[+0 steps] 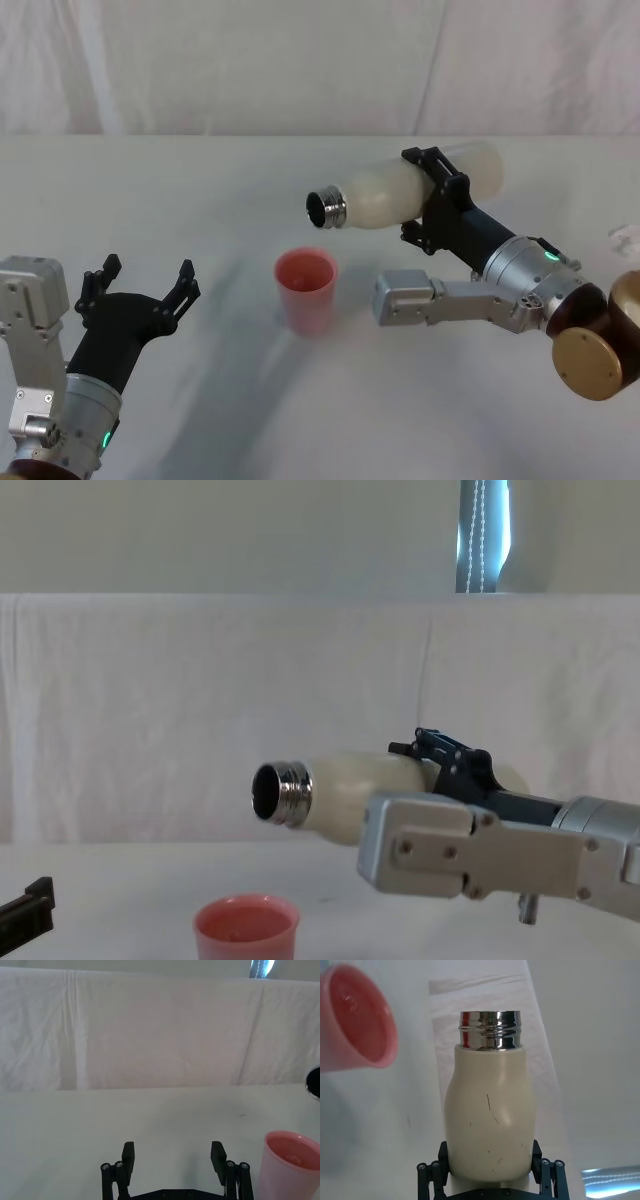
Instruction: Grasp the thermos with one hand and pour water into the cup lid.
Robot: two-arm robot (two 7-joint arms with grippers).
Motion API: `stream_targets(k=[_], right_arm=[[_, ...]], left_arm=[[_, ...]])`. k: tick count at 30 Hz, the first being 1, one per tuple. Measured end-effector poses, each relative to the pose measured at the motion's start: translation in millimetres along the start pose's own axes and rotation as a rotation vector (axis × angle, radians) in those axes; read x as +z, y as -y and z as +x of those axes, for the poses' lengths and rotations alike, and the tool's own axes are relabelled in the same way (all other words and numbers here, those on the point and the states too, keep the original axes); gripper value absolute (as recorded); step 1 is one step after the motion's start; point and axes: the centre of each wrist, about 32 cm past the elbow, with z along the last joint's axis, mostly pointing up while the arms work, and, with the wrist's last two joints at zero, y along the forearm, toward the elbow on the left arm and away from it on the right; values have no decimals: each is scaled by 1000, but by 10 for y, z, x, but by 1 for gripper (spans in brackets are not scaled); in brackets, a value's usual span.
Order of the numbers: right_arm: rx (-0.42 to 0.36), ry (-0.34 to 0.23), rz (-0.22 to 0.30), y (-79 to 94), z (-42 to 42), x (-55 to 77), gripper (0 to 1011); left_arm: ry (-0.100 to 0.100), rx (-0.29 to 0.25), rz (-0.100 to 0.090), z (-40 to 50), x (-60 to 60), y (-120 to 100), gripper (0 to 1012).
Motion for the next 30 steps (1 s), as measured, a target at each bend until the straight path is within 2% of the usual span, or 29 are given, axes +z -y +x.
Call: stream_targets(k=[2,4,9,10,12,18,22,26,28,29,30], right_arm=[[-8,-45,2,8,0,2,951],[-11,-61,2,10,2,2,951],[-31,-176,2,25,12,4,951],[-31,-176,2,25,12,4,951],[-43,-227,1,33,24,-4,951],[-67,-323,-7,56,40,-27,951],[-94,-420,-14,78,53,-59,951],[-110,-492,-19,94,57,-77,951],[-124,-555,-24,114,66,-106,951],[-124,-555,-24,114,66,-106,951],[-127,-579,-24,123,68,-114,951]], left_arm=[[0,0,0,0,0,0,1001],[0,0,0,0,0,0,1001],[0,0,0,0,0,0,1001],[0,0,0,0,0,0,1001],[0,0,0,0,0,0,1001],[0,0,0,0,0,0,1001],[0,0,0,0,0,0,1001],[0,0,0,0,0,0,1001],[0,0,0,0,0,0,1001],[0,0,0,0,0,0,1001],[0,0,0,0,0,0,1001]])
